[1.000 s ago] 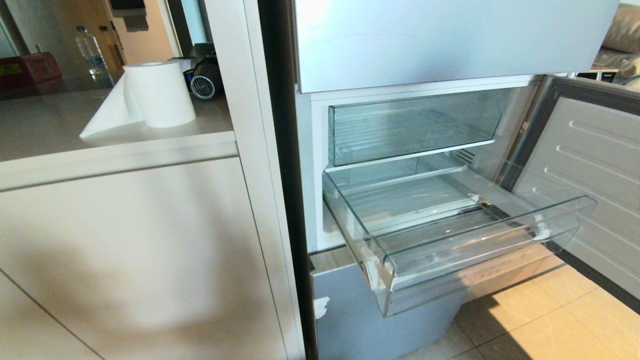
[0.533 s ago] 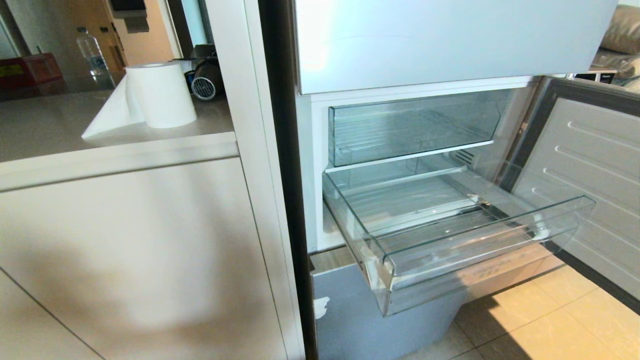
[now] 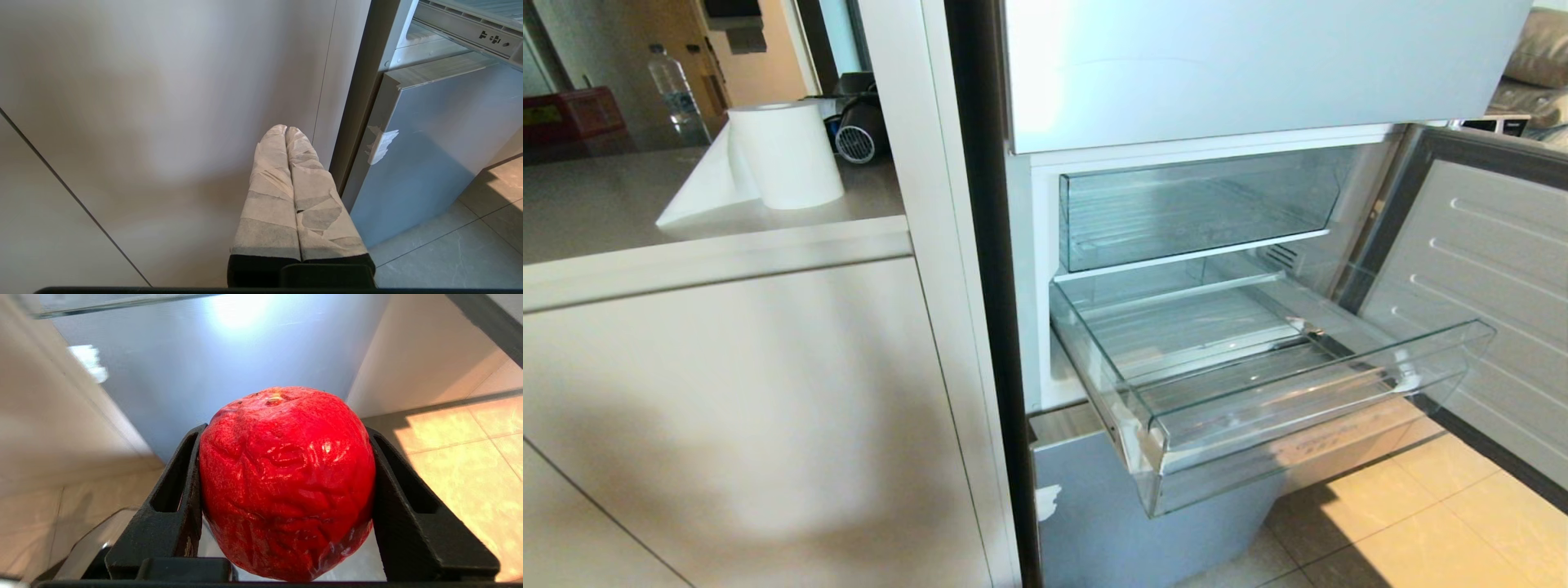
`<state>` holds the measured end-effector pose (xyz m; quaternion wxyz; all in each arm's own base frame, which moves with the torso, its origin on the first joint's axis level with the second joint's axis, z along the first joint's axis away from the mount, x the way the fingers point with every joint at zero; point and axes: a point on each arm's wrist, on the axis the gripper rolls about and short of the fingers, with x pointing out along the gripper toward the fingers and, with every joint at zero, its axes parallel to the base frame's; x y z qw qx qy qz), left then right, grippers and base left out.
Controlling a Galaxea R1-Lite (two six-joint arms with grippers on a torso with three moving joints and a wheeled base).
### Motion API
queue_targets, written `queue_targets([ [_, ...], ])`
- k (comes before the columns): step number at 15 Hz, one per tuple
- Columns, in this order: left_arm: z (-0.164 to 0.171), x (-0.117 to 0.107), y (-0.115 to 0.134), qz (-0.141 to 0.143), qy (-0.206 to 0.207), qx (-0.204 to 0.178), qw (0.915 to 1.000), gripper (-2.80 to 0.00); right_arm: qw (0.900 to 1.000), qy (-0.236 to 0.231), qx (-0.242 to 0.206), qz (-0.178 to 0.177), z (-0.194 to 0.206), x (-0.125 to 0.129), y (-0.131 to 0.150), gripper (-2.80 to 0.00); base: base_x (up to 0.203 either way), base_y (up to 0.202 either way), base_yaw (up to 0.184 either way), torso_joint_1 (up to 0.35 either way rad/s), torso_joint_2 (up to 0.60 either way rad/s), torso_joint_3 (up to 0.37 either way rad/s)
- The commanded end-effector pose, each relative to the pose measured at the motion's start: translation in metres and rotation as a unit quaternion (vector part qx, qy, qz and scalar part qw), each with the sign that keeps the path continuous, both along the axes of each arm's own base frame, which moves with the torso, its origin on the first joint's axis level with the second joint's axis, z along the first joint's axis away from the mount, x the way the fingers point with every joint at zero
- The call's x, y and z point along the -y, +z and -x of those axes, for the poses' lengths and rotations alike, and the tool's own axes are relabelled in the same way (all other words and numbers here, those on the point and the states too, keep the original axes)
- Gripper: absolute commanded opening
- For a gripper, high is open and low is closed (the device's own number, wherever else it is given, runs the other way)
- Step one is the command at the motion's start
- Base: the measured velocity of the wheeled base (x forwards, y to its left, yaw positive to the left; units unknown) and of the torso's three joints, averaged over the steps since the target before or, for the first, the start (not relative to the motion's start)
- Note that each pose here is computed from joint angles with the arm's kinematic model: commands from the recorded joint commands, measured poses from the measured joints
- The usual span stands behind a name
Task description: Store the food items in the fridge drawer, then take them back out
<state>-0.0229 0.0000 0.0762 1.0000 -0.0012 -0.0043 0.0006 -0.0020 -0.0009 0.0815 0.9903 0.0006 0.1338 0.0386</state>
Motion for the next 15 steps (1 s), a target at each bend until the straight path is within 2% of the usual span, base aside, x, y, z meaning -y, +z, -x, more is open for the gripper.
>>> queue_targets([
  [1, 0.000, 0.000, 0.000, 0.000, 0.000, -0.001, 1.0000, -2.80, 0.999, -0.034, 0.001, 0.008, 0.001, 0.000, -0.003, -2.80, 0.000, 0.000, 0.000, 0.000, 0.00, 0.000],
  [3, 0.000, 0.000, 0.000, 0.000, 0.000, -0.001, 1.0000, -2.80, 0.998, -0.051, 0.019, 0.043, 0.004, -0.001, -0.003, -2.80, 0.000, 0.000, 0.000, 0.000, 0.00, 0.000],
  [6, 0.000, 0.000, 0.000, 0.000, 0.000, -0.001, 1.0000, -2.80, 0.992, -0.044, 0.115, 0.032, 0.018, -0.001, -0.006, -2.80, 0.000, 0.000, 0.000, 0.000, 0.00, 0.000],
  [7, 0.000, 0.000, 0.000, 0.001, 0.000, 0.000, 1.0000, -2.80, 0.990, -0.041, 0.132, 0.033, 0.021, -0.001, -0.007, -2.80, 0.000, 0.000, 0.000, 0.000, 0.00, 0.000],
  [15, 0.000, 0.000, 0.000, 0.001, 0.000, 0.000, 1.0000, -2.80, 0.990, -0.039, 0.129, 0.026, 0.021, -0.001, -0.007, -2.80, 0.001, 0.000, -0.010, 0.000, 0.00, 0.001],
])
